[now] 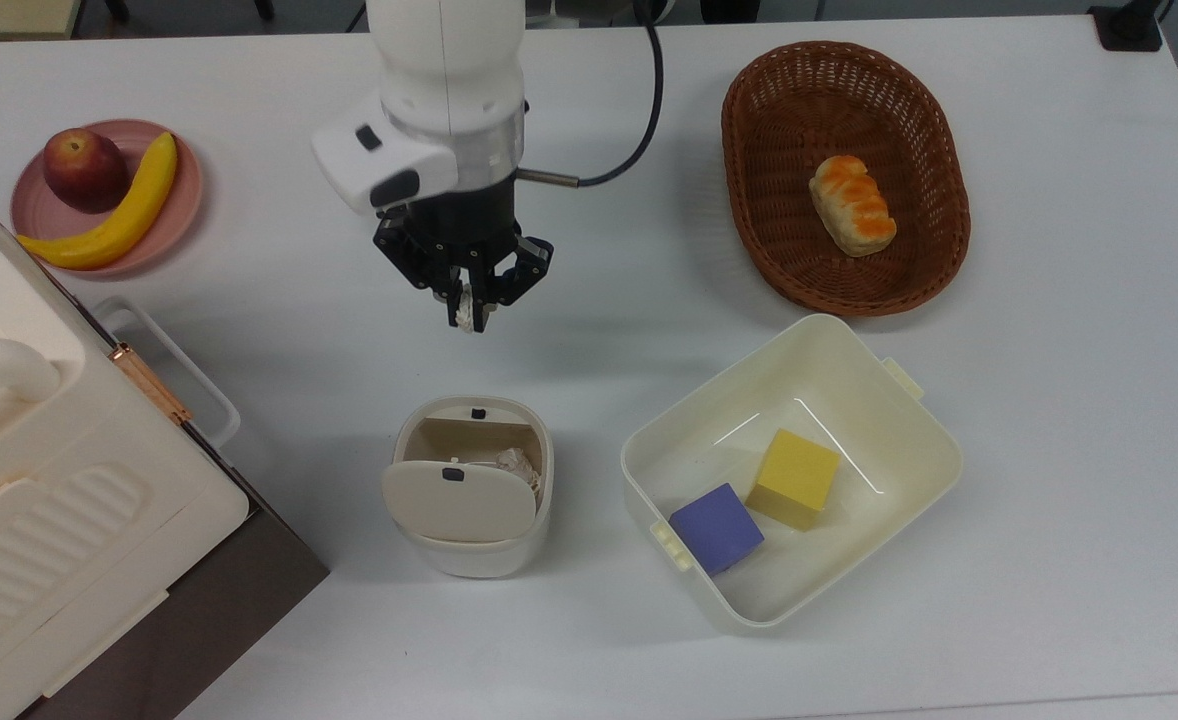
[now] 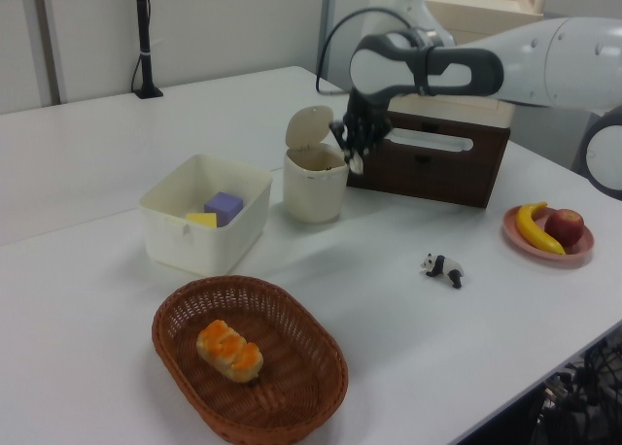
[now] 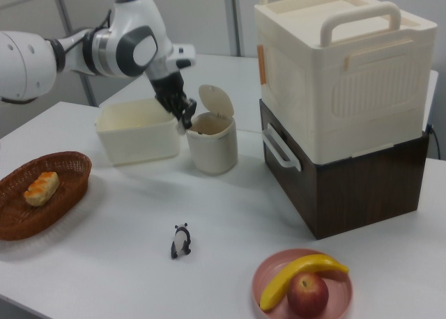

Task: Grab it up and put it in the trash
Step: 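Lift the paper scrap and carry it over the white trash bin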

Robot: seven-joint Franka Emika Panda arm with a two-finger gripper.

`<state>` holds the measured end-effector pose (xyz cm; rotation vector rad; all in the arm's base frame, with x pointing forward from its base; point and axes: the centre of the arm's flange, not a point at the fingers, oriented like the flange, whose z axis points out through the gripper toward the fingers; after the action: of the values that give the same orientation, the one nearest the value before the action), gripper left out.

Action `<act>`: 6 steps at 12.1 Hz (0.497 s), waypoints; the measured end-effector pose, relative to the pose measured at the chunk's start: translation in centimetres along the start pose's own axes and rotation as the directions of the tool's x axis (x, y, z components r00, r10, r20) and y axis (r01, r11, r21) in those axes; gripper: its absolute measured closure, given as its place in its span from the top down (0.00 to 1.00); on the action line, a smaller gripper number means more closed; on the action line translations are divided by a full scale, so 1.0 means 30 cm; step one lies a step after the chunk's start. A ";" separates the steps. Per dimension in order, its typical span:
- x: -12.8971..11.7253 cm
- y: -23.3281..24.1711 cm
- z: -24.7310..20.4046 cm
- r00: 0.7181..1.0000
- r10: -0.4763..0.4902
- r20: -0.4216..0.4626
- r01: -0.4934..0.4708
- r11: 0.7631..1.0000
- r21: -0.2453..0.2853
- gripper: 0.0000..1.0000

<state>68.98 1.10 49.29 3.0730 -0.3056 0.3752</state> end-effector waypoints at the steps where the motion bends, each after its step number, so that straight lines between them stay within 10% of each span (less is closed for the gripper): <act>1: 0.032 -0.006 -0.042 0.997 0.002 -0.076 0.000 1.000 0.019 0.17; 6: 0.088 -0.026 -0.035 0.973 0.006 -0.232 0.008 0.998 0.059 0.17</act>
<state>71.40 1.42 50.96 3.0435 -0.2876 0.7485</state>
